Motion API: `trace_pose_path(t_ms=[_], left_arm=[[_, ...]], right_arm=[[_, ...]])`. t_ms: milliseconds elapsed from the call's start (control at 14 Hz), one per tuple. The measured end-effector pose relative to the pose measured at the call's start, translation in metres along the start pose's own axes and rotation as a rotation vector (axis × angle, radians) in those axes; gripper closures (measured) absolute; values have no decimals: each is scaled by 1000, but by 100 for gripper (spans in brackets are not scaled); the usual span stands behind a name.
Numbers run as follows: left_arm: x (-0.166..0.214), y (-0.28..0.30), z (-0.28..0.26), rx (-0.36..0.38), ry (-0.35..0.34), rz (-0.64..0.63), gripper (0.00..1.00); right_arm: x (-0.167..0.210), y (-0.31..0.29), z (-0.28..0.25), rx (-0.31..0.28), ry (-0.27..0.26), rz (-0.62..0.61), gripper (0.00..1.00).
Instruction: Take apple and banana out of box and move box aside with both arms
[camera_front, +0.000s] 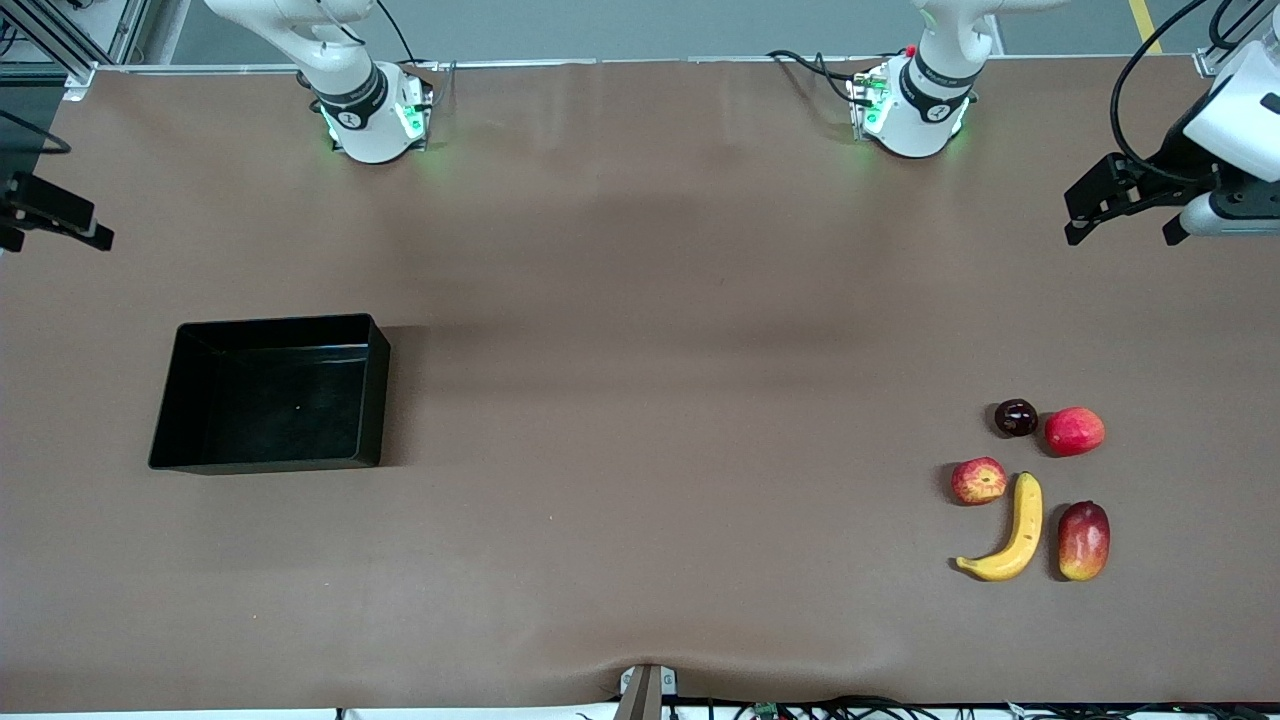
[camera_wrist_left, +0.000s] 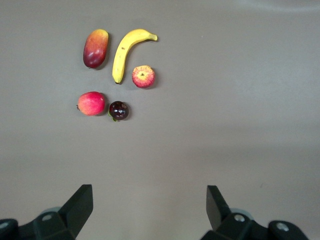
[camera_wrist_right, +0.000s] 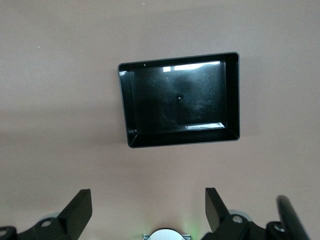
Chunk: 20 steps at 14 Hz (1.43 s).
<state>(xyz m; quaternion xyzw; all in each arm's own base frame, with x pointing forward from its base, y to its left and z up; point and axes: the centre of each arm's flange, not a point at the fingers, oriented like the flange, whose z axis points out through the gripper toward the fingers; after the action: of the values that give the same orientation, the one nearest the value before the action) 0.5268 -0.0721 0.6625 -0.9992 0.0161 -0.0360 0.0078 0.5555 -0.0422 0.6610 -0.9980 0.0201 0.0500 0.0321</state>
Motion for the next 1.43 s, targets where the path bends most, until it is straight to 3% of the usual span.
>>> trace_pose_path(t_ms=[430, 1075, 1433], left_arm=[[0, 2, 1, 0, 0, 4, 0], [1, 1, 1, 0, 0, 2, 0], [1, 0, 1, 0, 0, 1, 0]], right_arm=[[-12, 17, 17, -53, 29, 26, 0], [-29, 18, 11, -63, 70, 26, 0], [-33, 17, 9, -62, 53, 25, 0]])
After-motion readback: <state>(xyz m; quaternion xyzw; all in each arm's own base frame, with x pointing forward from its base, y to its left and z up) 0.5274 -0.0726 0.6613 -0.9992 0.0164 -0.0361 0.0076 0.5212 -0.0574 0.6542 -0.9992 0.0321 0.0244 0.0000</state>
